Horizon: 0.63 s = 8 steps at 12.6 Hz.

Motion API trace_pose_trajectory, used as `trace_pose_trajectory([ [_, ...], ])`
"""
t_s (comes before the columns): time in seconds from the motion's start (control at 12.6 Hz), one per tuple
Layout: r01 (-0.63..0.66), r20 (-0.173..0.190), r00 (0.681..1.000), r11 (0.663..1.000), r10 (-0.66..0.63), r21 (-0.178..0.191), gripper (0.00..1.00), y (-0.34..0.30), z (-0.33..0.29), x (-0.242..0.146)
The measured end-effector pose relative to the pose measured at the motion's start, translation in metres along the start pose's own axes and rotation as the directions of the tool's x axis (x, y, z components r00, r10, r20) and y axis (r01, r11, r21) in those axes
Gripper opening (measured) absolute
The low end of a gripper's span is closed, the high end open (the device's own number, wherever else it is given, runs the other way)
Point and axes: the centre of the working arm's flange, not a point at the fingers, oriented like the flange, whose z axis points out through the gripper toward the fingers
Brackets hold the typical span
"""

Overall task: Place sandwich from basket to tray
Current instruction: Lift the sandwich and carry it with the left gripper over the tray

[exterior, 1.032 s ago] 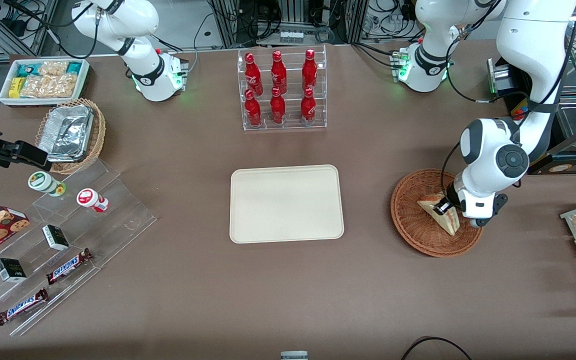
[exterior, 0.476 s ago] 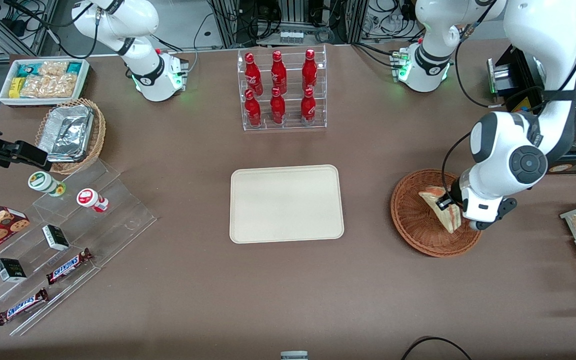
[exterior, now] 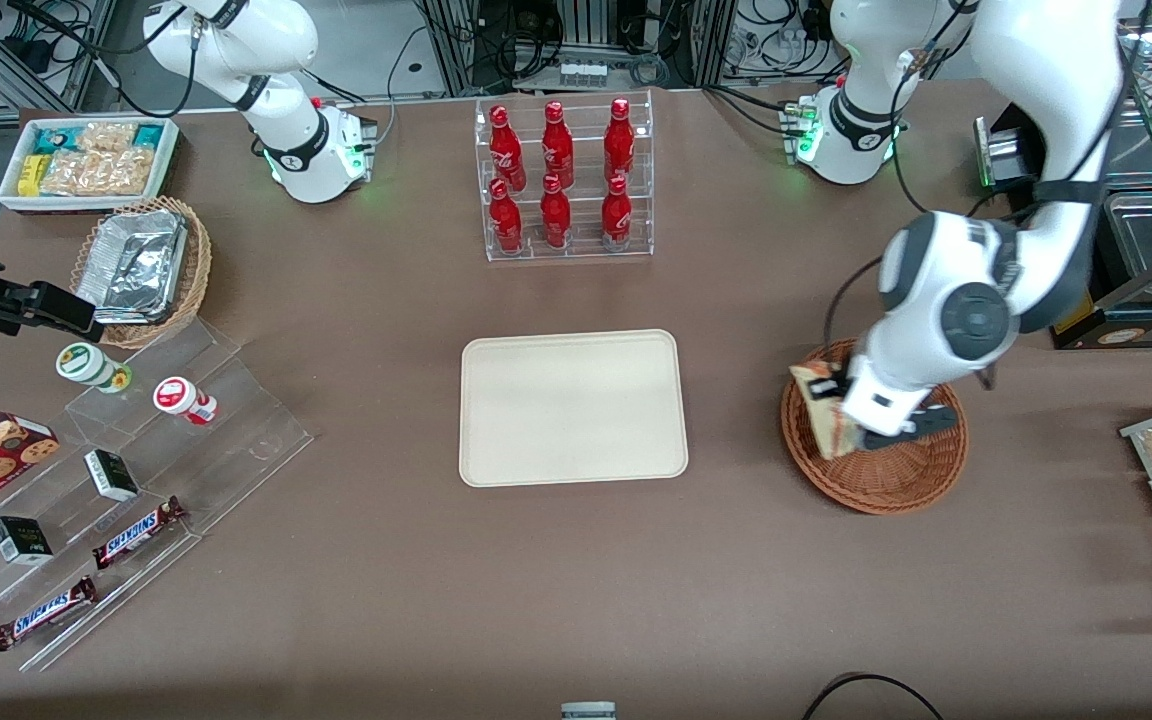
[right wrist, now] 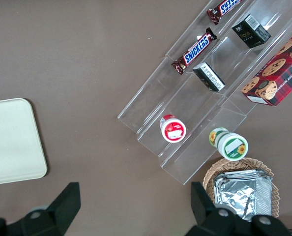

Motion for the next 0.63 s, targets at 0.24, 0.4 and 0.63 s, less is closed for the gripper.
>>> trace_pose_trajectory([
  [0.24,-0.153,0.006,0.988,0.988,0.153,0.011,0.19,0.086,0.016,-0.035],
  [0.4,-0.217,0.001,0.976,0.976,0.217,0.02,0.19,0.147,0.034,-0.052],
  [0.63,-0.237,-0.001,0.971,0.971,0.237,0.024,0.19,0.227,0.072,-0.071],
])
